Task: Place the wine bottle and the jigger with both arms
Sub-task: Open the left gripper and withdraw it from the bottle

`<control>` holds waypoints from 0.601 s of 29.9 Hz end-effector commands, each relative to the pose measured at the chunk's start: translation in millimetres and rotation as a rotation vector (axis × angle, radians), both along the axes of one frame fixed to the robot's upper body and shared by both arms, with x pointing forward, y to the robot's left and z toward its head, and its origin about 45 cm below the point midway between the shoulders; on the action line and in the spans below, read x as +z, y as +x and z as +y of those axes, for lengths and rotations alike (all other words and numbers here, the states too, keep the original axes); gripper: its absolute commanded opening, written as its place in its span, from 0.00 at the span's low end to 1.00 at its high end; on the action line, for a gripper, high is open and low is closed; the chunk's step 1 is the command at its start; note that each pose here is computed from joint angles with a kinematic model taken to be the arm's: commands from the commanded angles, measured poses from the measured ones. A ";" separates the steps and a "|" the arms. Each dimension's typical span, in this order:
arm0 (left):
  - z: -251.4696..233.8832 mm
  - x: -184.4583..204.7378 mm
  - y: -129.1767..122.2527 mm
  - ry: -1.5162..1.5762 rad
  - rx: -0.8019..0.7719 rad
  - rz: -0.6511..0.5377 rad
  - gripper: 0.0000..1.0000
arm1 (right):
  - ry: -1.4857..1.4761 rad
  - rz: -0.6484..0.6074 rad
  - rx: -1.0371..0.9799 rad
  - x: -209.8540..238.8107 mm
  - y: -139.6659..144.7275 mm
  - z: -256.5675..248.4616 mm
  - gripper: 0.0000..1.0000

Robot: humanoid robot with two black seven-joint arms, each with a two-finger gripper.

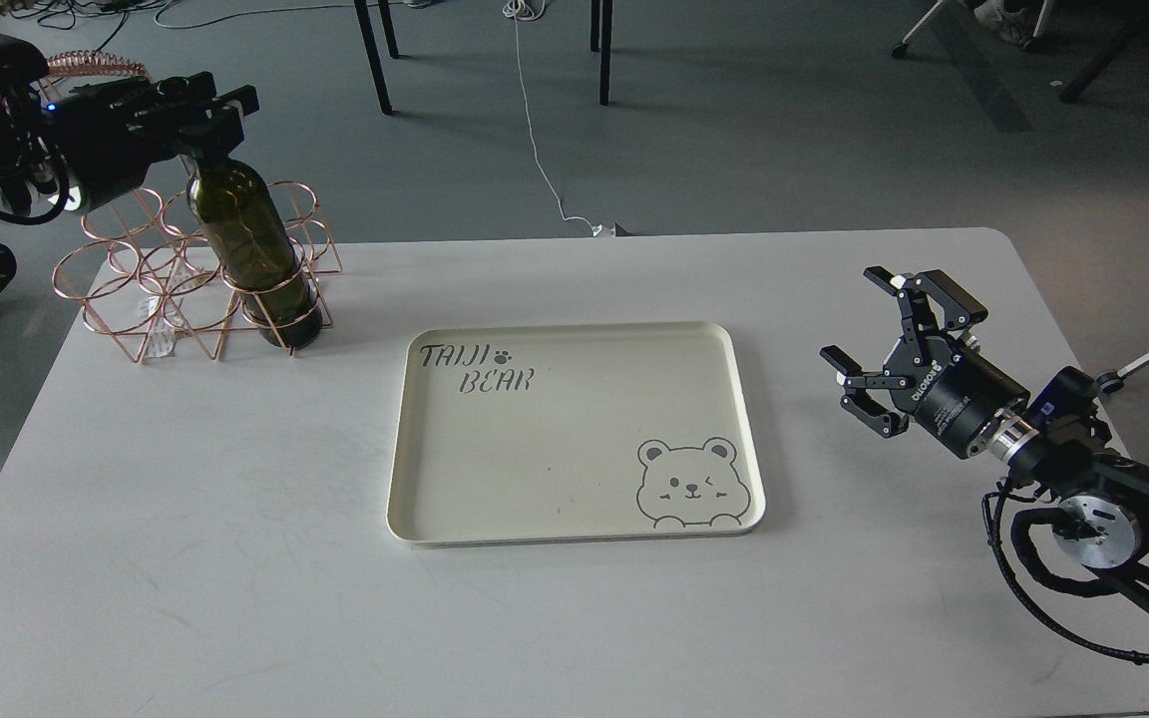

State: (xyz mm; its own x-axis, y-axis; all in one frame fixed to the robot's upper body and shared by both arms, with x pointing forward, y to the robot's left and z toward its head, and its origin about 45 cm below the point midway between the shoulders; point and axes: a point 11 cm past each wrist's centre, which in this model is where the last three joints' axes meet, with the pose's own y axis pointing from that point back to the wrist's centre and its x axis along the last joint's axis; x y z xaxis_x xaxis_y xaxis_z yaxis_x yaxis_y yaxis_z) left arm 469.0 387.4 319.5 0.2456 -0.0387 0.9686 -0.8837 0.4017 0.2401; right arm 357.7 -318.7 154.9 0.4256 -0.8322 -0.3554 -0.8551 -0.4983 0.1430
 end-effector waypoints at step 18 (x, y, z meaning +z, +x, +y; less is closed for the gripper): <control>-69.1 161.4 3.4 -0.516 -0.187 -0.259 0.98 | 0.009 -0.023 -0.040 5.2 7.3 1.1 0.99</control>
